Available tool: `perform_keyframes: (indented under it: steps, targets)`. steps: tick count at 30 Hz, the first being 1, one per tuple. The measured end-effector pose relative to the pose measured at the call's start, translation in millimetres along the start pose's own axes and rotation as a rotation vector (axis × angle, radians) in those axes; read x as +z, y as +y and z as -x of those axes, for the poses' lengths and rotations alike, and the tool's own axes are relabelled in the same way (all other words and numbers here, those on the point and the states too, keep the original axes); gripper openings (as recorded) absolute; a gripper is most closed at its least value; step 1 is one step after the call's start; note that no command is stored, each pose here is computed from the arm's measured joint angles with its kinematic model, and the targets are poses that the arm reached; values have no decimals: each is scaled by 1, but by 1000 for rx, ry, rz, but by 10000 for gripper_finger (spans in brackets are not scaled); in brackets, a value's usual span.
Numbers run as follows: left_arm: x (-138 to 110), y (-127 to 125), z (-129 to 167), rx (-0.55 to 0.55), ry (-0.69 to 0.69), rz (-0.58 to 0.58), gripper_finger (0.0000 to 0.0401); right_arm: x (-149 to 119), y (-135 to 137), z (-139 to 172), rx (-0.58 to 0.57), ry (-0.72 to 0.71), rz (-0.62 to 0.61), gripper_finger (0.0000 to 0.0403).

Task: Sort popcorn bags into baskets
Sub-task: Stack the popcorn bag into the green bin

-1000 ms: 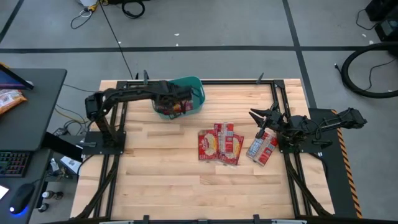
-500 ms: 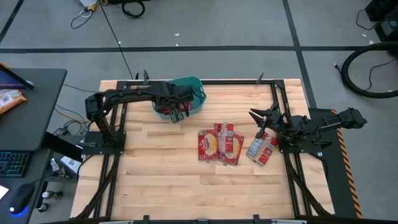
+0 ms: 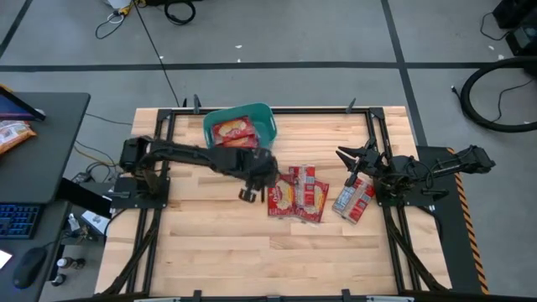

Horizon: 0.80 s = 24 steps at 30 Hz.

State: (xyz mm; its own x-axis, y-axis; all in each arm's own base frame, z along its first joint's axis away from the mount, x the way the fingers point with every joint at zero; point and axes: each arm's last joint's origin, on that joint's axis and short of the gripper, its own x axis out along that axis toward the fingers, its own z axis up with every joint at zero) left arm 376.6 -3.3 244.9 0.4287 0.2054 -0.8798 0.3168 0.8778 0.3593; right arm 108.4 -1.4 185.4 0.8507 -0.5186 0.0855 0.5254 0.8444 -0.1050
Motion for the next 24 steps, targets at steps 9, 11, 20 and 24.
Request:
perform_keyframes:
  steps: [9,11,20,24]
  targets:
    - [18,-37,-36,-2,24,-216,148,2,0,-1,-2,-13,-11,80]
    - [18,-45,-47,18,75,-270,148,2,0,-1,-2,-14,-12,80]
    - [19,-62,-75,48,146,-421,148,3,1,-1,-5,-25,-22,80]
    - [17,-65,-84,46,174,-443,148,3,1,-1,-5,-27,-23,80]
